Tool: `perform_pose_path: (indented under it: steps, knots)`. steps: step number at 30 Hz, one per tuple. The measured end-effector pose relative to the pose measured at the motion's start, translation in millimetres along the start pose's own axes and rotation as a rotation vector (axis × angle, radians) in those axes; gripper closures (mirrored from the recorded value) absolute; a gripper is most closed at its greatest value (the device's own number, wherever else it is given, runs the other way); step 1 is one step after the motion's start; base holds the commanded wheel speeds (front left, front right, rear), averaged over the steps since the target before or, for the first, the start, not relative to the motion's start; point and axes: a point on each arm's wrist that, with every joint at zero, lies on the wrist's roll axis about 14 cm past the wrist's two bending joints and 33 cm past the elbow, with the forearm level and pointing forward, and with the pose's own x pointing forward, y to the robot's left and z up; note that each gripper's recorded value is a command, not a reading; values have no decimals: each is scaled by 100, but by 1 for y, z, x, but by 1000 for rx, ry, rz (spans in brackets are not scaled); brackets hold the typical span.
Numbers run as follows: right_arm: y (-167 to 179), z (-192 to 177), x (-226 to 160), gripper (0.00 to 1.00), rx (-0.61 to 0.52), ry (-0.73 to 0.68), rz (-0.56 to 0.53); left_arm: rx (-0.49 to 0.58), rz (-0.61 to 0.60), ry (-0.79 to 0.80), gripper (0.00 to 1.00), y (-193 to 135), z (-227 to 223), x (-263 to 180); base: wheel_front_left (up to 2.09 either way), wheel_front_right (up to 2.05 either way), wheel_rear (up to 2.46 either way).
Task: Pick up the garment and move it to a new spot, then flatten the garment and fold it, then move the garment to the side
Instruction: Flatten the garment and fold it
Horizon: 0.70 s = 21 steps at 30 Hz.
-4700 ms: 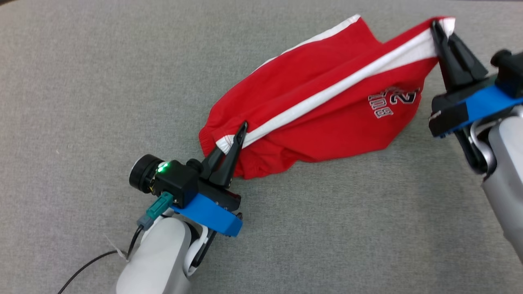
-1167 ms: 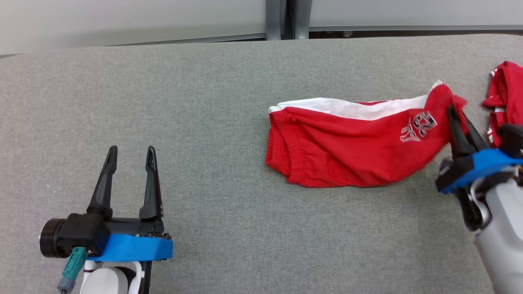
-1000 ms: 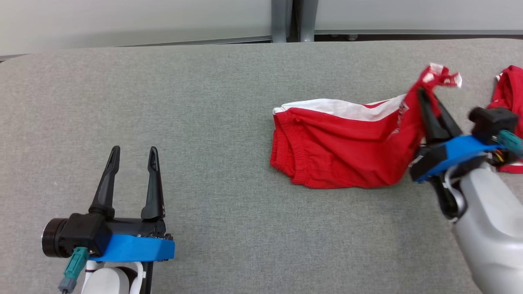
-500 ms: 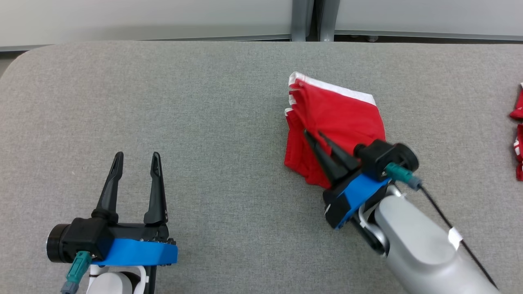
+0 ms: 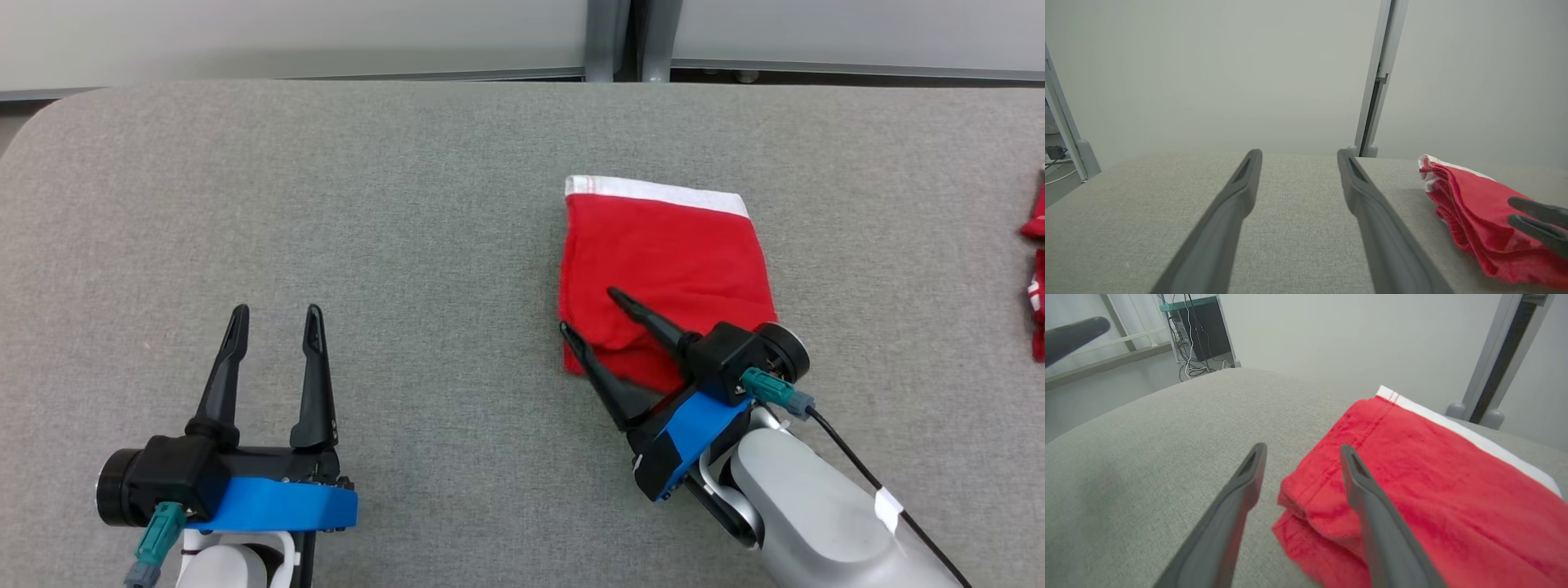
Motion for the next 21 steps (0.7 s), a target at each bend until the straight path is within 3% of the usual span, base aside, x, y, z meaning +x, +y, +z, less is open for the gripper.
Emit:
perform_pose_path:
  steps: [10,21]
  knots:
    - [-38,48,-34,0,-43,-159,-166,-9,-57,-7,0,-20,1,5,0,0,0]
    - [-97,70,-127,0,-66,-254,-486,7,-104,-20,0,-36,7,5,0,0,0]
